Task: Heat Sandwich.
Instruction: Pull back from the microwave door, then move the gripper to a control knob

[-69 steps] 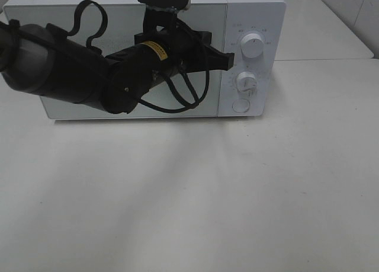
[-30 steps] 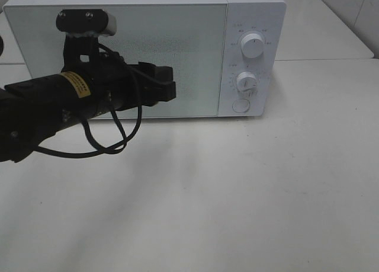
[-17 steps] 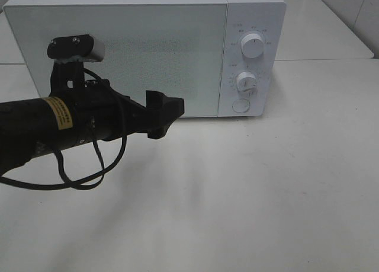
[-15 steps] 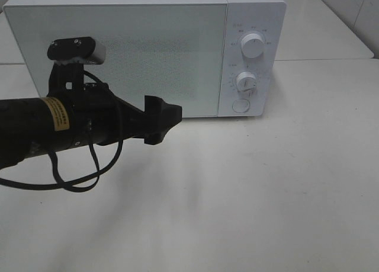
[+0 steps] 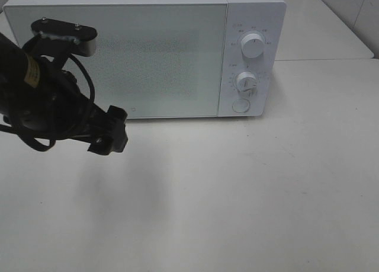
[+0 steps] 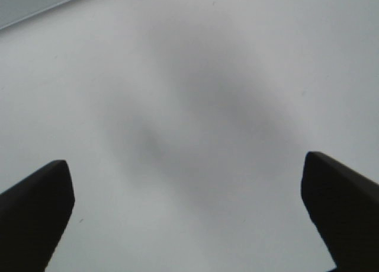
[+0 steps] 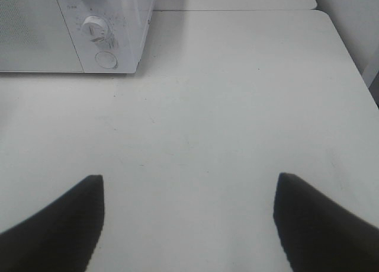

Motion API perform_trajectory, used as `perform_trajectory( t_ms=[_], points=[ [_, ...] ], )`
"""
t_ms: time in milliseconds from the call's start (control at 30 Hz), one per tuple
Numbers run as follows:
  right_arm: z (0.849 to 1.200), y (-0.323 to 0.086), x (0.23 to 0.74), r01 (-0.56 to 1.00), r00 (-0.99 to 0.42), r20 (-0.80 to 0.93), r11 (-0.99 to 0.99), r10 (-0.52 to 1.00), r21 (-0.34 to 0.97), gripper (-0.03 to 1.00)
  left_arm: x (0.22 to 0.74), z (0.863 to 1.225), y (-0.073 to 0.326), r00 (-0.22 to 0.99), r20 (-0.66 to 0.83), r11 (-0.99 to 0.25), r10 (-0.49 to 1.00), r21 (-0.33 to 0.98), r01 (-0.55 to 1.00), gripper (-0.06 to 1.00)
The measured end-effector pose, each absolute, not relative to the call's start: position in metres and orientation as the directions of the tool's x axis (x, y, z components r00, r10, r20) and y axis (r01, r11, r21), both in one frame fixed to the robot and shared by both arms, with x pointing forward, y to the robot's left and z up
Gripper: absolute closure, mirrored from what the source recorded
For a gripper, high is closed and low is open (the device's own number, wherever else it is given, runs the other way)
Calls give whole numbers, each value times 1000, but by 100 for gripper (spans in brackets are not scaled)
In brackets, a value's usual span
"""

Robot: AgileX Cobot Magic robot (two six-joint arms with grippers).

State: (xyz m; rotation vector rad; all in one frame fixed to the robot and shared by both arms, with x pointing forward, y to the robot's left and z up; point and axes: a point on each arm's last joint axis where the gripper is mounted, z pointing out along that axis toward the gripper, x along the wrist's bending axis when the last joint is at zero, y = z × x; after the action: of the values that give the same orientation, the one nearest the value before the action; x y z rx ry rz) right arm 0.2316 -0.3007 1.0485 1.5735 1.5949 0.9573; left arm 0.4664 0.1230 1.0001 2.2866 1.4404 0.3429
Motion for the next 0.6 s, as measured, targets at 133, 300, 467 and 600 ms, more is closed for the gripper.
perform_trajectory(
  t_ms=[133, 300, 467, 600],
  points=[
    [1048, -301, 232, 490, -27, 23, -7, 999, 872, 21, 462, 1011, 129, 440, 46, -426, 897, 366, 828, -4],
    [1048, -301, 232, 490, -27, 23, -7, 999, 872, 21, 459, 1024, 139, 423, 61, -418, 904, 333, 845, -4],
    [1048, -301, 232, 490, -27, 23, -7, 999, 872, 21, 466, 1036, 171, 332, 26, -323, 943, 317, 891, -4],
    [1048, -301, 232, 490, -27, 23, -7, 999, 872, 21, 473, 1045, 211, 226, -28, -209, 974, 291, 934, -4]
  ],
)
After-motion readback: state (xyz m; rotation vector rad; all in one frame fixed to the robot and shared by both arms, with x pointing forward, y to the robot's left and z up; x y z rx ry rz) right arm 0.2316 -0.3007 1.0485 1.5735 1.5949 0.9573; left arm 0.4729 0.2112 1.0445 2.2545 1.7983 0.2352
